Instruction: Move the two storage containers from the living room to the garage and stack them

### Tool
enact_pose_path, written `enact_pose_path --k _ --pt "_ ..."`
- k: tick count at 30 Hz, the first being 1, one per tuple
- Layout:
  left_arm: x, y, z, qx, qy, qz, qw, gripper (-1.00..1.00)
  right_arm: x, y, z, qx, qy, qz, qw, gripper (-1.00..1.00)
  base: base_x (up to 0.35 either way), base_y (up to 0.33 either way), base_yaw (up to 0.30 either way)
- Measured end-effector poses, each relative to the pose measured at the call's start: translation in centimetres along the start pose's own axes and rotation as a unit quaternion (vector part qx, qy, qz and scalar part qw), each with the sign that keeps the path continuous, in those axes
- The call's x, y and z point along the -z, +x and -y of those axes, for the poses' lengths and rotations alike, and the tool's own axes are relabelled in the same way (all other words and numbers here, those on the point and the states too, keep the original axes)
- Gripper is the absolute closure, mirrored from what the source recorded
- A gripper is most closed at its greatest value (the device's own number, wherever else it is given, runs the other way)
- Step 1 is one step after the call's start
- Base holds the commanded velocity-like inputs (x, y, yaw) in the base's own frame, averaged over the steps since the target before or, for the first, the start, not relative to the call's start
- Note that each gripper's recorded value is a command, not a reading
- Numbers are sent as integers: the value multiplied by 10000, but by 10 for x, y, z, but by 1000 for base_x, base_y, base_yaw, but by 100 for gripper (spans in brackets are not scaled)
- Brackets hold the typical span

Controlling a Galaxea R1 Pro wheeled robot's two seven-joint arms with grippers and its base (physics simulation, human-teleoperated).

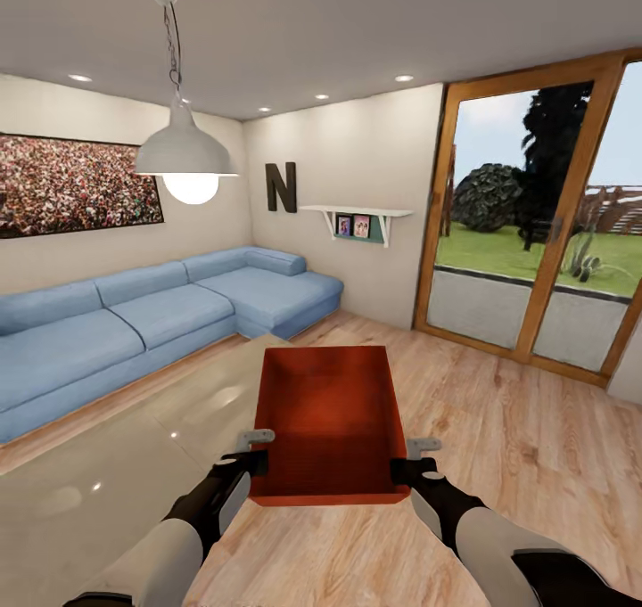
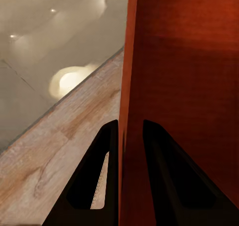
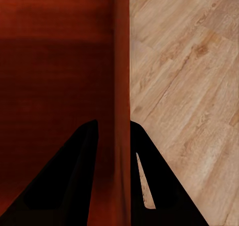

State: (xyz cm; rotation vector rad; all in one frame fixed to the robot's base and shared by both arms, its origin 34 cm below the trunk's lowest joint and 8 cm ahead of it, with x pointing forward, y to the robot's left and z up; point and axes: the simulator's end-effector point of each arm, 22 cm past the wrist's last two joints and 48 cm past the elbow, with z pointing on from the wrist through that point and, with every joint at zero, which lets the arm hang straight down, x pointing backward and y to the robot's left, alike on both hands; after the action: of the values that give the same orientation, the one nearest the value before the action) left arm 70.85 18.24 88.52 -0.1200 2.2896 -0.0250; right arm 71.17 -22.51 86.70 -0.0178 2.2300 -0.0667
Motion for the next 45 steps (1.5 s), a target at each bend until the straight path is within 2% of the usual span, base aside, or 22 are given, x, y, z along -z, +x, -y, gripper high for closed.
enact_pose_path --k 45 --pt "13 -19 3 7 16 192 9998 100 11 -21 3 0 11 192 9998 100 0 0 278"
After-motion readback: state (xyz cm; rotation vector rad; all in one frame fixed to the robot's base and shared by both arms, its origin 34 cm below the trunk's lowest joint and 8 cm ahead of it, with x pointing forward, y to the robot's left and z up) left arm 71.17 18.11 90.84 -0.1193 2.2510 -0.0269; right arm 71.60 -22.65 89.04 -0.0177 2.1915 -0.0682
